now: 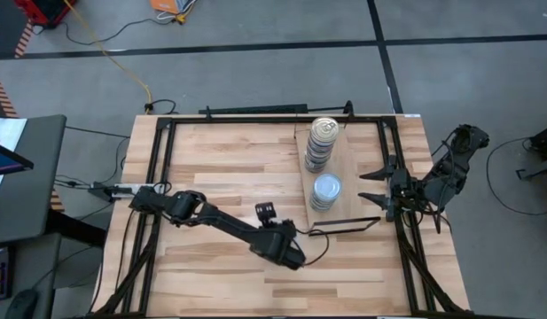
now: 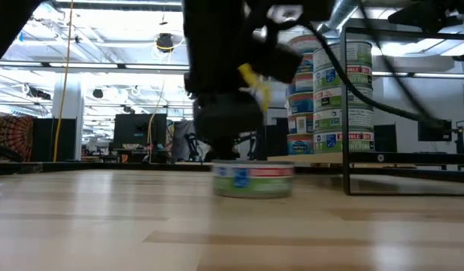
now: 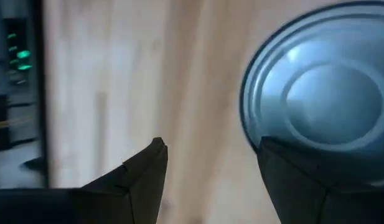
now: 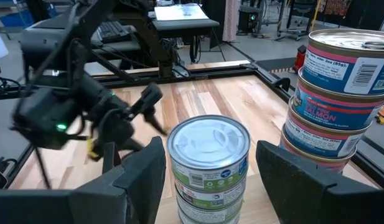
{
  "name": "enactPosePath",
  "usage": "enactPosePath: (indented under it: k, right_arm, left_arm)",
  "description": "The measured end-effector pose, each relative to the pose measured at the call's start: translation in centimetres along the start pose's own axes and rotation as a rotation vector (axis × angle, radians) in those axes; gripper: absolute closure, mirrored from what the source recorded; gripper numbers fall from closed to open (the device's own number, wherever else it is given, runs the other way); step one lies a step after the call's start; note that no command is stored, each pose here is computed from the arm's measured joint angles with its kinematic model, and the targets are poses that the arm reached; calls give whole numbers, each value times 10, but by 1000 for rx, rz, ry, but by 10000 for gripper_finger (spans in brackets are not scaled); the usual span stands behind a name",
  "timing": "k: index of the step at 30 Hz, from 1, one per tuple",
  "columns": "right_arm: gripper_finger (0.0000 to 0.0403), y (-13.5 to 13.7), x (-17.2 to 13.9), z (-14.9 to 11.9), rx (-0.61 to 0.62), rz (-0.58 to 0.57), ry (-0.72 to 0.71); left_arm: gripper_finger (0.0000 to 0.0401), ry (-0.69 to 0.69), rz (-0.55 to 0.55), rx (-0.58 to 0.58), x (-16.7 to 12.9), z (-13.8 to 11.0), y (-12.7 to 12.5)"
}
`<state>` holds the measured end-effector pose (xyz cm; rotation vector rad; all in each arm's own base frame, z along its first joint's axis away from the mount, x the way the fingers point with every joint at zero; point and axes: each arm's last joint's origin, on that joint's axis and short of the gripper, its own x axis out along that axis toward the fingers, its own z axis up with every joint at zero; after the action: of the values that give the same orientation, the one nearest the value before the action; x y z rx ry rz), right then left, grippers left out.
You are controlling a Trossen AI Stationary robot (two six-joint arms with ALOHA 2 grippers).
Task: Stack canned seafood by type on shelf
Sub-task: Stack the green tuna can on top of the other green tuna can on the shelf
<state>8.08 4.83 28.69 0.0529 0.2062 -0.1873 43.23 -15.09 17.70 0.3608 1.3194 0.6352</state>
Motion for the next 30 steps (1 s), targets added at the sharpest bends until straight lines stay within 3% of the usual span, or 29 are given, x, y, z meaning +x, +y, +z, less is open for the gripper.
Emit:
enactPosePath:
  k: [4,8,14,20,24,30]
  right_arm:
    - [126,0,0,0,0,0,0]
    - [126,0,0,0,0,2,1]
    - [126,0,0,0,-4,2,4]
    - [126,2,0,-1,7,13,9]
    - [126,5,0,-1,0,39,14]
    - [126,7,0,1,-3,46,-5]
  left_arm:
    - [162,81,103,59,11,-2,19]
    - [162,36,123,111,3,3,33]
    - [162,-172,-14,62,-52,11,69]
    - [162,-384,-150,16,-89,3,81]
    - [162,-443,-237,-23,-78,-20,81]
    - [162,-480,-452,-282,-35,-56,97]
